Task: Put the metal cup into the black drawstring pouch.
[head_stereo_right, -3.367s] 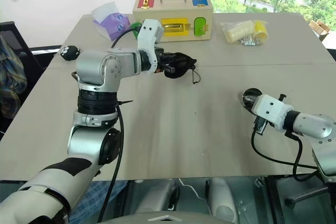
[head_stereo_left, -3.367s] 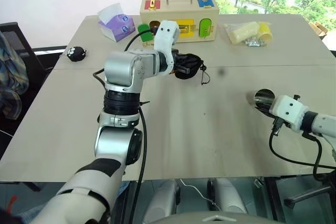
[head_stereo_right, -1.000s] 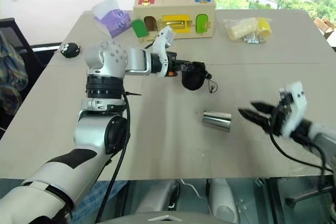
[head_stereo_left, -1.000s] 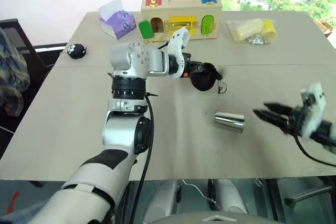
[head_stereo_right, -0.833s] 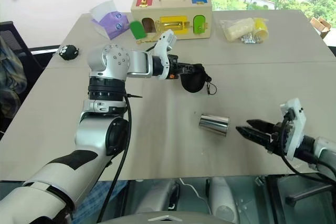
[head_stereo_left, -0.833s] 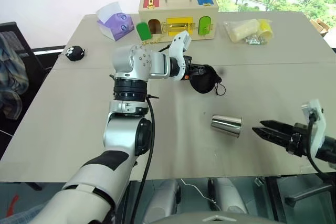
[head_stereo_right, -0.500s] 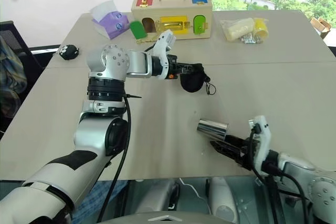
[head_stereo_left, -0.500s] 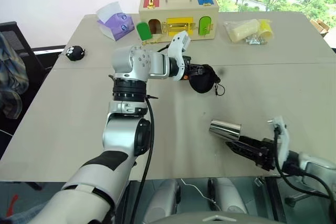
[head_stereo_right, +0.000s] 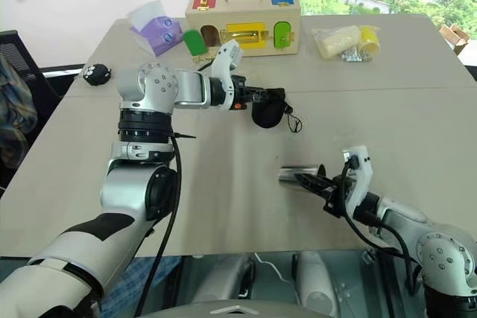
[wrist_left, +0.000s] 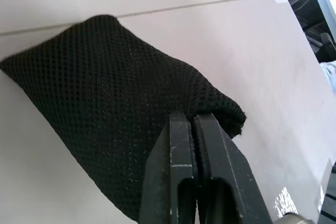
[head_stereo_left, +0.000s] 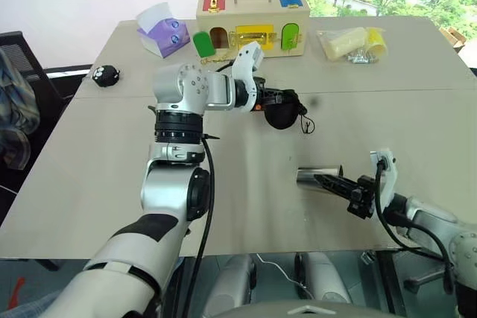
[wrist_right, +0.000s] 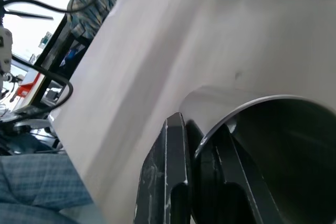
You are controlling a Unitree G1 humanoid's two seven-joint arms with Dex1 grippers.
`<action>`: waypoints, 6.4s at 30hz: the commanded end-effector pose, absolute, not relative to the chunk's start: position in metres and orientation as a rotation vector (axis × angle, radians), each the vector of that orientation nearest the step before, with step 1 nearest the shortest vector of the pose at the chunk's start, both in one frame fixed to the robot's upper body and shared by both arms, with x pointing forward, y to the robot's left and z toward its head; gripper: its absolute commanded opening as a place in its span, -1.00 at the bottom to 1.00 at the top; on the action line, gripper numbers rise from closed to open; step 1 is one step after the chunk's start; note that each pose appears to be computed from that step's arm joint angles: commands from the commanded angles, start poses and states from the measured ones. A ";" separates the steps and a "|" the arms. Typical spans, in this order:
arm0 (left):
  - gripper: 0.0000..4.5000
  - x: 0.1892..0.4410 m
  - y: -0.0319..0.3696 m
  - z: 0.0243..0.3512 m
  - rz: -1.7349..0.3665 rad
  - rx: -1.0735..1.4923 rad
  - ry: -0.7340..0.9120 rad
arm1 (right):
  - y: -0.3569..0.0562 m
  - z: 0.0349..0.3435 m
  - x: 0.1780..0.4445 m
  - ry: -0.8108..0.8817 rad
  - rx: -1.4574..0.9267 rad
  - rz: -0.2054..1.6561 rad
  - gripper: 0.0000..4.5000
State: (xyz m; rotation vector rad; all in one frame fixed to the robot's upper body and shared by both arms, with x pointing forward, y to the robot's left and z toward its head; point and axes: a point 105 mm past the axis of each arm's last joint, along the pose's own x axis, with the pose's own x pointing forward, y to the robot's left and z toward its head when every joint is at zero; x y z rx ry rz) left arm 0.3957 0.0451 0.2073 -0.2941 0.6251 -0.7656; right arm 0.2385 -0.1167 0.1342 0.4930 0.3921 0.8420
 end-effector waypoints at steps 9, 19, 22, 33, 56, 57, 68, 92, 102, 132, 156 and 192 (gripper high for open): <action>-1.00 0.394 0.038 0.218 -0.810 -0.285 0.592 | -0.075 0.207 0.291 0.013 0.320 0.805 -0.97; -1.00 0.388 0.035 0.225 -0.843 -0.289 0.590 | -0.074 0.185 0.340 -0.044 0.198 0.609 -0.97; -1.00 0.386 0.035 0.226 -0.856 -0.289 0.592 | -0.070 0.191 0.345 -0.087 0.239 0.595 -0.97; -1.00 0.385 0.030 0.232 -0.878 -0.318 0.588 | -0.030 0.152 0.353 -0.150 -0.382 0.755 -0.97; -1.00 0.390 0.032 0.228 -0.856 -0.347 0.585 | -0.072 0.172 0.340 -0.177 -0.658 0.781 0.80; -1.00 0.390 0.032 0.229 -0.857 -0.353 0.583 | -0.074 0.175 0.335 -0.174 -0.646 0.792 0.80; -1.00 0.392 0.035 0.228 -0.857 -0.371 0.591 | -0.123 0.164 0.336 -0.036 -0.583 0.693 0.80; -1.00 0.392 0.039 0.230 -0.841 -0.374 0.575 | -0.130 0.125 0.412 0.034 -0.128 0.549 -0.02; -1.00 0.394 0.040 0.230 -0.830 -0.377 0.577 | -0.145 0.170 0.406 -0.109 -0.253 0.493 -0.97; 0.10 0.348 0.034 0.320 -1.268 -0.376 -0.082 | -0.105 0.357 0.356 -0.607 -0.180 0.554 -1.00; -0.46 0.361 0.012 0.327 -1.206 0.055 -0.453 | -0.080 0.365 0.340 -0.615 -0.194 0.653 -1.00; 0.55 0.361 0.051 0.306 -1.186 -0.176 -0.382 | -0.084 0.356 0.338 -0.596 -0.073 0.626 -1.00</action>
